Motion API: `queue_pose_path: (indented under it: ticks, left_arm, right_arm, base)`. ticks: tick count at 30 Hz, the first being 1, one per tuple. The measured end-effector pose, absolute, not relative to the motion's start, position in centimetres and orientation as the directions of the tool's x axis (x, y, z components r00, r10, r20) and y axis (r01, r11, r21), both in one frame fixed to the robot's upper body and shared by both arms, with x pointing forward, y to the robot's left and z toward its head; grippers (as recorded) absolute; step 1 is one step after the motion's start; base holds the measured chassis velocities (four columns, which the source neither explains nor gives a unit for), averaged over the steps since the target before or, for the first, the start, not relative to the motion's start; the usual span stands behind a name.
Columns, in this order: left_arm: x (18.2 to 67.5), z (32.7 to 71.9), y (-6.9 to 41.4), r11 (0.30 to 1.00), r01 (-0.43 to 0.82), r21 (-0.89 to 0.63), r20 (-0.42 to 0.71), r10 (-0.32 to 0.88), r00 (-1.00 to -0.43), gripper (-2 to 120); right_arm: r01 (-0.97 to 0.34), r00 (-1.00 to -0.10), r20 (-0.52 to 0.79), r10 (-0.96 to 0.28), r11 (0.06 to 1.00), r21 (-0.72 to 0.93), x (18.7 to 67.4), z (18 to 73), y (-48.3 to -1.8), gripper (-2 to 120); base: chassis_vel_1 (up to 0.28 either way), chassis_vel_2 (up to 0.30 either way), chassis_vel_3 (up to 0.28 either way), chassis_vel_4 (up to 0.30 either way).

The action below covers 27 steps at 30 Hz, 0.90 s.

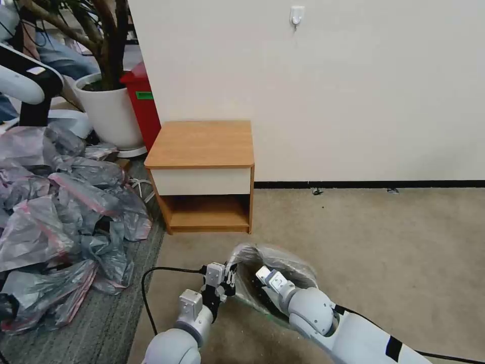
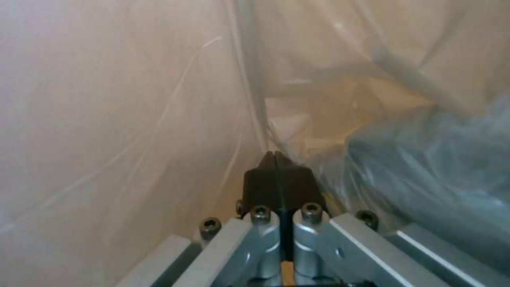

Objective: Pick up the garbage bag from the table and place it over the trash can.

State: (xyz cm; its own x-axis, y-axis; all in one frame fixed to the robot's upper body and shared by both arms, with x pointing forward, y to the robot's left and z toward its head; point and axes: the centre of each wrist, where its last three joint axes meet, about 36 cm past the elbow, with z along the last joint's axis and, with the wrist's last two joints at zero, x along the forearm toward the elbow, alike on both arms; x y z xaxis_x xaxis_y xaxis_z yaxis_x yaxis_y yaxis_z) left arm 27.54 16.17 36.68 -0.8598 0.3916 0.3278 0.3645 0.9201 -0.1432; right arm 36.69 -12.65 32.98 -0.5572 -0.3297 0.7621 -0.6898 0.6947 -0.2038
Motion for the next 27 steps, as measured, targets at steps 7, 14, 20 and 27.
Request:
queue_pose_path:
  ticks: [7, 14, 20, 27]
  left_arm:
    - [27.55, 36.67, 16.28, 0.92, 0.365, -0.142, 0.33, 0.392, -0.859, 6]
    - [27.56, 36.68, 16.2, 0.919, 0.366, -0.147, 0.331, 0.394, -0.858, 6]
    - [27.6, 36.63, 16.17, 0.919, 0.365, -0.148, 0.331, 0.394, -0.857, 6]
    - [28.02, 36.51, 16.53, 0.924, 0.356, -0.142, 0.331, 0.383, -0.863, 6]
  right_arm:
    - [-0.693, -0.554, 0.767, -0.324, 0.69, -0.209, 37.14, 32.6, -12.46, 0]
    - [-0.692, -0.55, 0.772, -0.319, 0.691, -0.208, 37.39, 32.18, -12.27, 0]
    - [-0.691, -0.548, 0.775, -0.315, 0.692, -0.208, 37.44, 31.98, -12.32, 0]
    - [-0.691, -0.556, 0.766, -0.323, 0.692, -0.21, 37.15, 32.7, -12.68, 0]
  base:
    - [0.0, 0.0, 0.0, 0.0]
    - [0.0, 0.0, 0.0, 0.0]
    - [0.0, 0.0, 0.0, 0.0]
    - [0.0, 0.0, 0.0, 0.0]
